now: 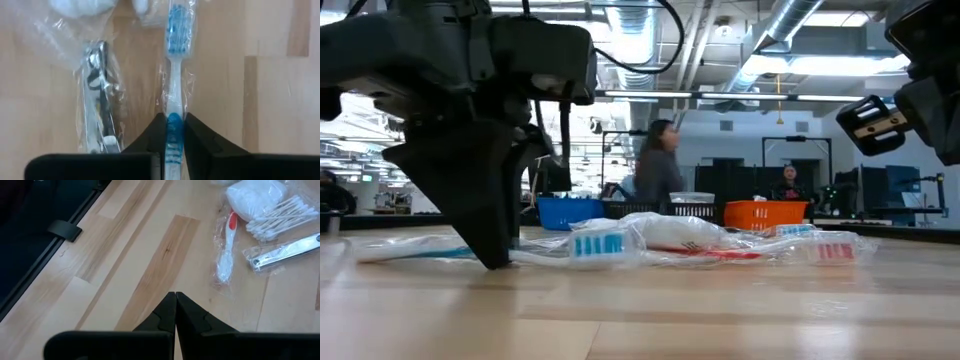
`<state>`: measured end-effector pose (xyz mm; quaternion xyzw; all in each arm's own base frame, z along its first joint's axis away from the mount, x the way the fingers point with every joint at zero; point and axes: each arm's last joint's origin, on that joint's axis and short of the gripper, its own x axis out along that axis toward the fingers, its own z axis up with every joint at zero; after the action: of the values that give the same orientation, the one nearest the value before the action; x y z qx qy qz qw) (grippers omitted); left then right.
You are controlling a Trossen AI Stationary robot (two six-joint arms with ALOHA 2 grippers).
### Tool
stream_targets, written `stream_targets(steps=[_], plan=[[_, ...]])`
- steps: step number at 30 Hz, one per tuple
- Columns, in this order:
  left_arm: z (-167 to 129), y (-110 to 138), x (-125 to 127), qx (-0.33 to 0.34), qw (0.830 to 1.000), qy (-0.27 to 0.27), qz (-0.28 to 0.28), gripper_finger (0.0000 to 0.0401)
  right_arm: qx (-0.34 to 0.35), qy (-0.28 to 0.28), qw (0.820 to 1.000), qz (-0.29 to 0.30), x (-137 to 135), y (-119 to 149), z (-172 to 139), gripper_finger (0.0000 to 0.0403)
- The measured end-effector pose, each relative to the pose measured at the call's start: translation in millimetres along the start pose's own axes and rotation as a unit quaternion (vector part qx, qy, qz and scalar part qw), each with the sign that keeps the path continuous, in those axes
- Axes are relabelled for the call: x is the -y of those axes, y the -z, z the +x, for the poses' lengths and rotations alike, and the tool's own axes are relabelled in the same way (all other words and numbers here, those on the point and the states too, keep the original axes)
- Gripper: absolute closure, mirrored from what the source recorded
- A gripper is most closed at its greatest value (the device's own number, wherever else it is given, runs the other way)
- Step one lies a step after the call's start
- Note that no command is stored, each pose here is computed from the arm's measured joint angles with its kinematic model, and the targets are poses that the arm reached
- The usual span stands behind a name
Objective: Pick & Place Travel size toiletries
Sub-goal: Put the blue toothbrush into the orange bin
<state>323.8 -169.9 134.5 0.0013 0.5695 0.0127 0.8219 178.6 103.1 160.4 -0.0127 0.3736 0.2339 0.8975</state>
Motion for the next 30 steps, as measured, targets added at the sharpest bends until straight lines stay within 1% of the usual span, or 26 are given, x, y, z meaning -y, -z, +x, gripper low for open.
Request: stream_targets(steps=[4, 8, 11, 14, 17, 18, 20, 22, 24, 27, 28, 30], plan=[[-11.1, -2.3, -3.4, 0.025, 0.998, -0.024, -0.054, 0.0371, 0.001, 0.0, 1.0, -0.002, 0.0, -0.2, 0.0, 0.0403], [-40.6, -10.3, -6.7, 0.093, 0.992, -0.041, -0.08, 0.0371, 0.01, -0.001, 1.0, -0.009, -0.2, -2.0, -0.1, 0.0403], [-66.9, -15.6, -9.5, 0.156, 0.982, -0.059, -0.09, 0.0371, 0.021, -0.003, 1.0, -0.014, -0.5, -4.0, -0.1, 0.0403], [-98.2, -21.4, -11.2, 0.237, 0.965, -0.078, -0.086, 0.0371, 0.036, -0.005, 0.999, -0.015, -1.1, -6.7, -1.6, 0.0403], [-124.0, -27.8, -13.6, 0.312, 0.941, -0.11, -0.067, 0.037, 0.058, -0.007, 0.998, -0.018, -1.7, -10.9, -6.6, 0.0403], [-132.7, -32.1, -15.0, 0.342, 0.93, -0.119, -0.065, 0.0367, 0.072, -0.008, 0.997, -0.022, -1.7, -13.3, -8.8, 0.0403], [-147.9, -40.4, -15.9, 0.394, 0.908, -0.134, -0.052, 0.0363, 0.112, -0.01, 0.993, -0.033, -2.1, -20.8, -15.5, 0.0403], [-158.3, -51.5, -17.4, 0.441, 0.886, -0.141, -0.028, 0.0362, 0.166, -0.011, 0.985, -0.055, -3.4, -30.4, -23.6, 0.0403], [-167.5, -60.5, -18.7, 0.48, 0.864, -0.149, 0.005, 0.0366, 0.225, -0.008, 0.971, -0.081, -3.9, -40.5, -33.7, 0.0403], [-178.7, -68.9, -20.3, 0.523, 0.835, -0.162, 0.054, 0.0368, 0.329, -0.001, 0.938, -0.108, -4.9, -56.6, -54.4, 0.0403], [-181.4, -70.3, -20.5, 0.53, 0.827, -0.173, 0.07, 0.0368, 0.361, -0.001, 0.927, -0.105, -5.0, -61.2, -61.5, 0.0403], [-186.3, -72.1, -20.3, 0.539, 0.81, -0.204, 0.112, 0.0368, 0.417, -0.018, 0.907, -0.057, -4.0, -68.4, -75.7, 0.0403]])
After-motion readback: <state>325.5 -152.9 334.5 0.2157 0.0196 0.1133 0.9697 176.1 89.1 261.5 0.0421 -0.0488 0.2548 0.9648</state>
